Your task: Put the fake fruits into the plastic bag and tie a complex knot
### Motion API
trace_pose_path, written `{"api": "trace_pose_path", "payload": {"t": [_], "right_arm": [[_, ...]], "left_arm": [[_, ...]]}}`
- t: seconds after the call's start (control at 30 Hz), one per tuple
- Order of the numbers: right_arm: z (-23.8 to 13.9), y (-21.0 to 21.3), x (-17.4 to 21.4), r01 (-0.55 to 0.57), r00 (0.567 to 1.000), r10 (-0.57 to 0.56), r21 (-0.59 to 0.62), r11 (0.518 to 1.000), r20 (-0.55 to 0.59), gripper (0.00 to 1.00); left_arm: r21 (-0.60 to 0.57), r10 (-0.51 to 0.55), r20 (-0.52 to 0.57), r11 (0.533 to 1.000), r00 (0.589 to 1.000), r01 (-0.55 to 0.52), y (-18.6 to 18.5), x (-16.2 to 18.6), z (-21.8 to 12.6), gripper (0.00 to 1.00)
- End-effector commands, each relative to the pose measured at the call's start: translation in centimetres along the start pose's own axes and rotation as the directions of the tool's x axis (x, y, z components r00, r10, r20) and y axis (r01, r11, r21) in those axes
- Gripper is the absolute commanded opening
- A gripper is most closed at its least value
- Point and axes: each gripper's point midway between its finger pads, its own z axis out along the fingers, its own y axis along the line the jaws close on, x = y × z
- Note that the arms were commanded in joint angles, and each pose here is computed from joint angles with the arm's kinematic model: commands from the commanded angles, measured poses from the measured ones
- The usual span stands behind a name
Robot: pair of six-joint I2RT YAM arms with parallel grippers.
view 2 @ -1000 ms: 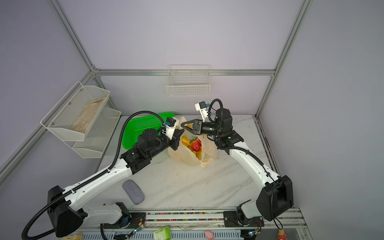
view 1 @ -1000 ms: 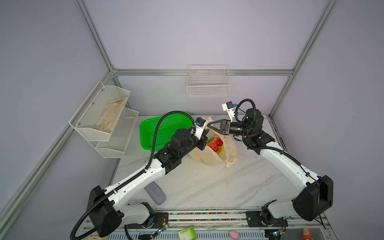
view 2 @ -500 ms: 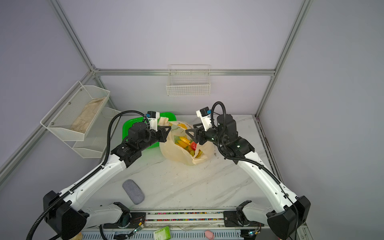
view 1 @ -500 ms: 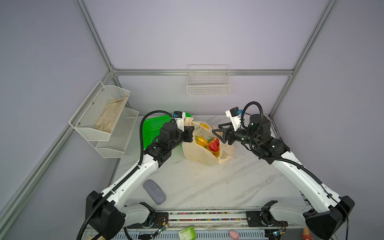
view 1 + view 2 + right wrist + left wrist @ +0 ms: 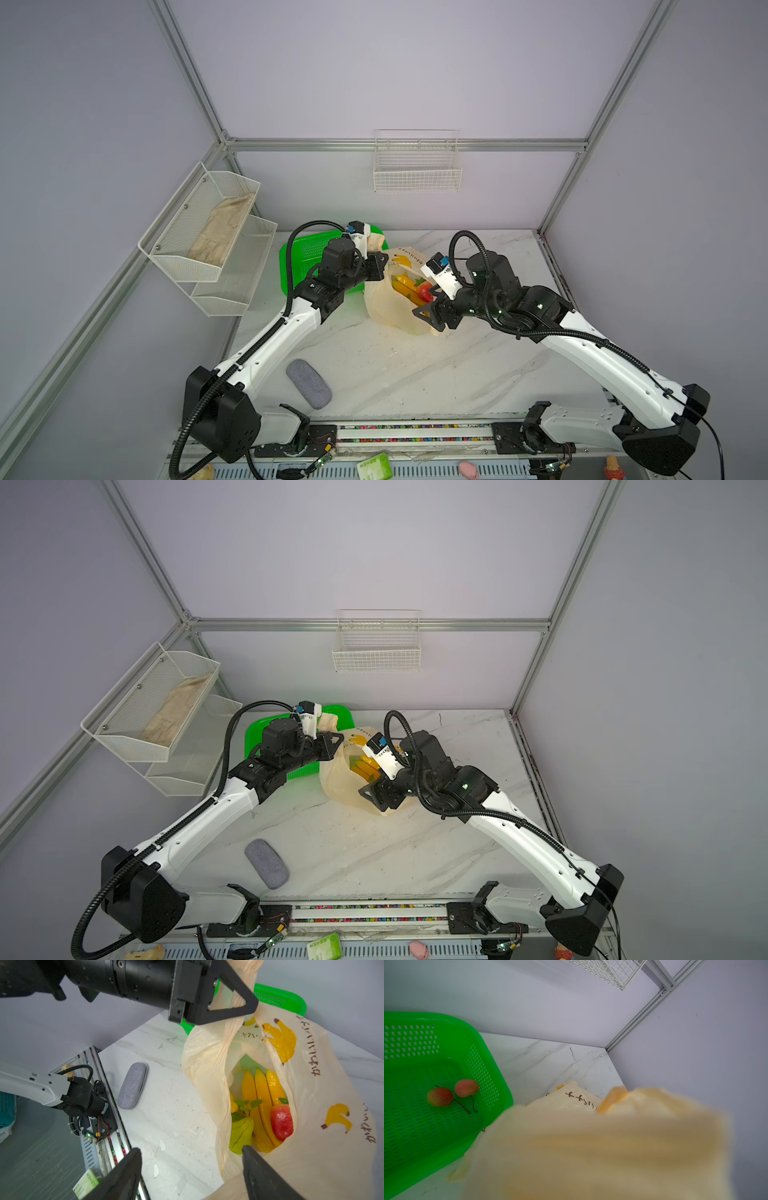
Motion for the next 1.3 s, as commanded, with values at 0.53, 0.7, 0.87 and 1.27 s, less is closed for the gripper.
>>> {"api": "trace_pose_path", "payload": {"t": [0.53, 0.7, 0.87, 1.27], "right_arm": [[1.2, -2.8, 5.6, 0.238, 0.944, -0.129, 0.356, 0.904, -0.302, 0.86], [1.2, -3.8, 6.2, 0.258, 0.938, -0.127, 0.403, 0.878, -0.322, 0.71], [1.1, -3.4, 5.4, 0.215, 0.956, -0.11, 0.397, 0.892, -0.272, 0.38], [-5.3, -8.7, -6.2, -0.099, 0.979, -0.001, 0.473, 0.875, 0.205, 0.0]], "left_arm": [[0.1, 0.027, 0.111, 0.994, 0.993, -0.038, -4.0, -5.1, -2.7, 0.0], [0.102, 0.03, 0.109, 0.994, 0.994, -0.041, -4.0, -4.9, -2.8, 0.0], [0.099, 0.033, 0.108, 0.994, 0.994, -0.043, -3.9, -4.9, -2.9, 0.0], [0.168, 0.017, 0.138, 0.985, 0.99, -0.04, -5.0, -5.0, -4.7, 0.0]]}}
